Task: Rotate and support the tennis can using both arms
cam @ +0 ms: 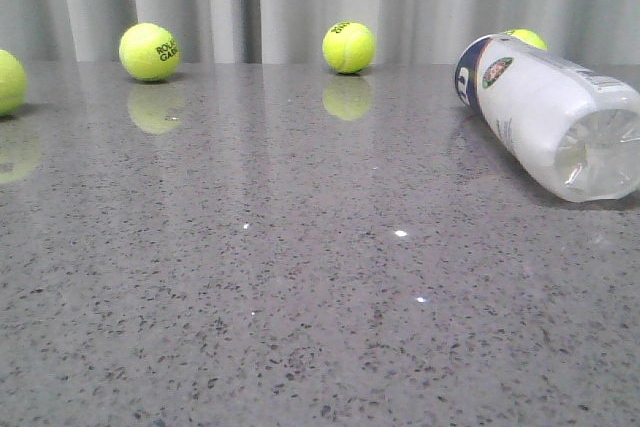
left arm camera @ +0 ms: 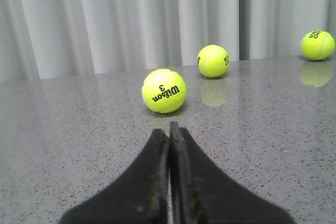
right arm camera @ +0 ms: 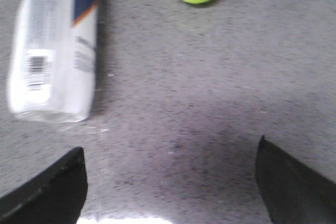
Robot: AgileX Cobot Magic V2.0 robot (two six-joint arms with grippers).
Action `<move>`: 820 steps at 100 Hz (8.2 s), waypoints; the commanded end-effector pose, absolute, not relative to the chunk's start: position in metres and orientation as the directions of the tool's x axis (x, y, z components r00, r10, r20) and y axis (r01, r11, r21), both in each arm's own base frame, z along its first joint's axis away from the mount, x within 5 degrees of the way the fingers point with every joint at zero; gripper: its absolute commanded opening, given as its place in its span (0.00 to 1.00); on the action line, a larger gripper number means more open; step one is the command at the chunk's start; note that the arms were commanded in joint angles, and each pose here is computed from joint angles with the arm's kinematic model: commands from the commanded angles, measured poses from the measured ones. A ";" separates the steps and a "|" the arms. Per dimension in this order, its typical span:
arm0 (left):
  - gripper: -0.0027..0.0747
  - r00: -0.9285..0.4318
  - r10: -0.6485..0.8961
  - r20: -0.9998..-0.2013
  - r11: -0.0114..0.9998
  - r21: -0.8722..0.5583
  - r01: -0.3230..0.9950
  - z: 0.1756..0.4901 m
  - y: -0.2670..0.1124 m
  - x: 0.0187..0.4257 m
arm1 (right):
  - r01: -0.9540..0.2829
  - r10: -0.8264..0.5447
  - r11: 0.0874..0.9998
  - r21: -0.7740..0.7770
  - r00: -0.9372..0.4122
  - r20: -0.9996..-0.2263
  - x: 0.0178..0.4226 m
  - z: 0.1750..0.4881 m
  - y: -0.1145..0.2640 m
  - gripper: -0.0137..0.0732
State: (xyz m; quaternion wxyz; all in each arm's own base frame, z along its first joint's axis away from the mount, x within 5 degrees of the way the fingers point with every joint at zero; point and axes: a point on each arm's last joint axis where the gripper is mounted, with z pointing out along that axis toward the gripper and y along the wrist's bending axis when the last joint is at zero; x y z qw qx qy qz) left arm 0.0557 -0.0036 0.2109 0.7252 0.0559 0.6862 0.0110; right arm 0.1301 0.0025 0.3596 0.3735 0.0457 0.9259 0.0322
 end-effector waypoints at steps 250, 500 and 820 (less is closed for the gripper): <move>0.01 0.124 0.077 -0.989 0.995 0.085 0.057 0.204 -0.004 0.054 | -0.831 -0.862 0.216 -0.513 0.084 -0.499 0.330 0.358 0.192 0.54; 0.01 0.124 0.077 -0.989 0.995 0.085 0.057 0.204 -0.004 0.054 | -0.923 -0.897 -0.027 -0.384 0.192 -0.397 0.335 0.308 0.213 0.92; 0.01 0.124 0.077 -0.989 0.995 0.085 0.057 0.204 -0.004 0.054 | -0.336 -0.326 0.922 -0.194 -0.399 -0.857 0.225 0.489 0.058 0.92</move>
